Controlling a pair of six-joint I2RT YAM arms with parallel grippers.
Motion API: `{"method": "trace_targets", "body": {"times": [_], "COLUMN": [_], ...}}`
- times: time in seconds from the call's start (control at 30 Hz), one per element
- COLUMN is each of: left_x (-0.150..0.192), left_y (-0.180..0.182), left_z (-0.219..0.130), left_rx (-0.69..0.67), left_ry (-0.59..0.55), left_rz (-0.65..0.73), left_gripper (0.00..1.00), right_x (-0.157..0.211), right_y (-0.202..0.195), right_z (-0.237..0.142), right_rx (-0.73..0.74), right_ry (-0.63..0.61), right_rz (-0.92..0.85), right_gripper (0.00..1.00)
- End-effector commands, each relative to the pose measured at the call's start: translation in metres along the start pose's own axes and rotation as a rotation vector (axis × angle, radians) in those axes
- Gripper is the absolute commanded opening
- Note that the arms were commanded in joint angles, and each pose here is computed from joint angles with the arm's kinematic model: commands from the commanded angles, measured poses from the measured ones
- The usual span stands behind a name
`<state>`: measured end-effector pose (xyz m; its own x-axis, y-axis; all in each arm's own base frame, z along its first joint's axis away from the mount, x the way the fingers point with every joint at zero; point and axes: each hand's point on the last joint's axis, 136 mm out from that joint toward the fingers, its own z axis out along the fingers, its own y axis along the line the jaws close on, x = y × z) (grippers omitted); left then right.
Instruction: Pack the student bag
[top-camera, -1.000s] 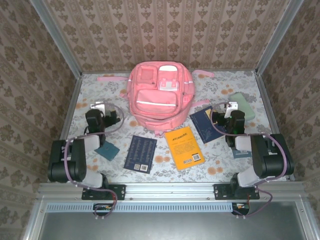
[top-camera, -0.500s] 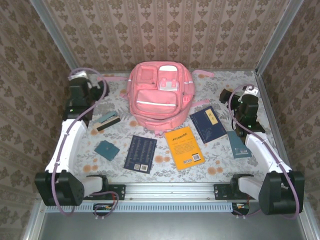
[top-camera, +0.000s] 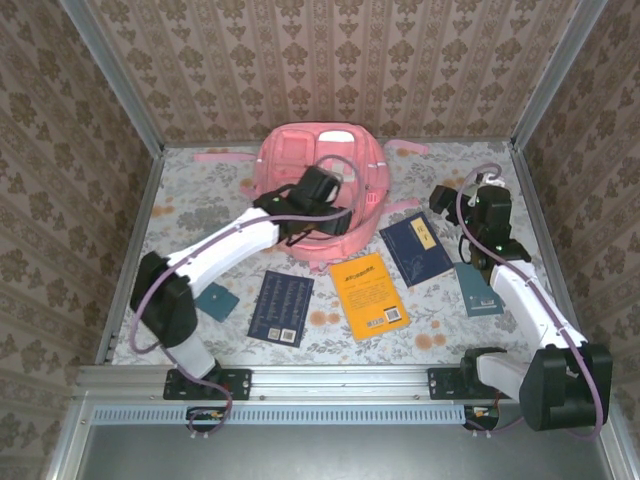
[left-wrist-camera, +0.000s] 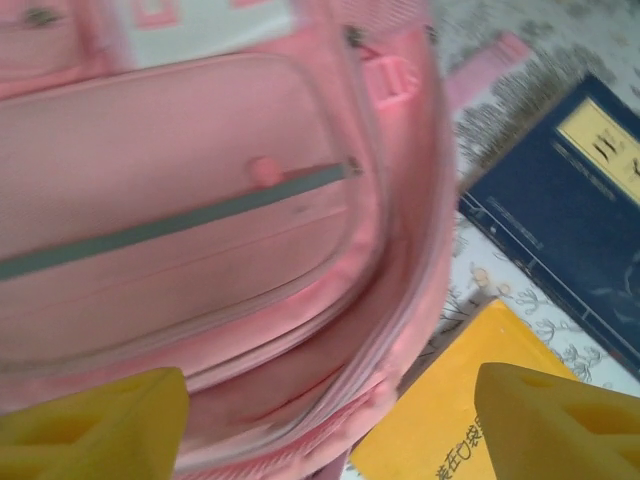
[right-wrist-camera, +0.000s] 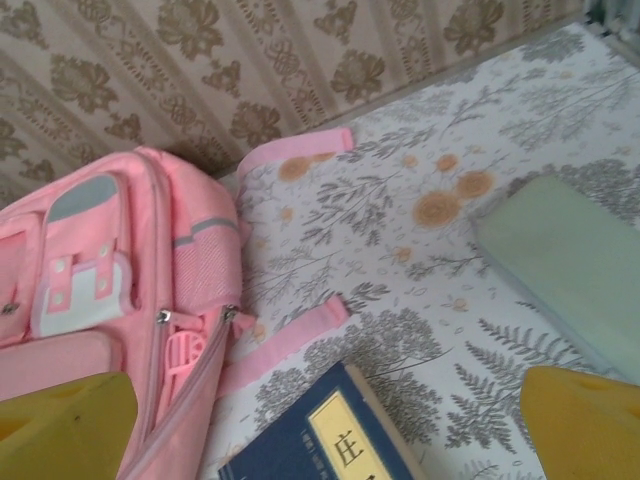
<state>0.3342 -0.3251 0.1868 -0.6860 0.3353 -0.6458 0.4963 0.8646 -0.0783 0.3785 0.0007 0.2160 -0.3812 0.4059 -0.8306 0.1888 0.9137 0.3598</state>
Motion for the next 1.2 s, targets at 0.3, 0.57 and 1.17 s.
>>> {"method": "trace_targets", "body": {"times": [0.3, 0.57, 1.17], "left_x": [0.04, 0.058, -0.025], "left_y": [-0.021, -0.018, 0.025], "left_z": [0.075, 0.099, -0.009], "left_rx": [0.011, -0.075, -0.152], "left_ry": [0.226, 0.288, 0.116], "left_rz": [0.343, 0.509, 0.517], "left_gripper": [0.73, 0.51, 0.0], "right_x": [0.041, 0.057, 0.075], "right_y": [0.064, 0.088, 0.128], "right_z": [0.027, 0.044, 0.08], "right_rx": [-0.224, -0.33, -0.557], "right_ry": [0.251, 0.309, 0.245], "right_rz": [-0.141, -0.178, -0.175], "right_gripper": [0.86, 0.68, 0.54]}}
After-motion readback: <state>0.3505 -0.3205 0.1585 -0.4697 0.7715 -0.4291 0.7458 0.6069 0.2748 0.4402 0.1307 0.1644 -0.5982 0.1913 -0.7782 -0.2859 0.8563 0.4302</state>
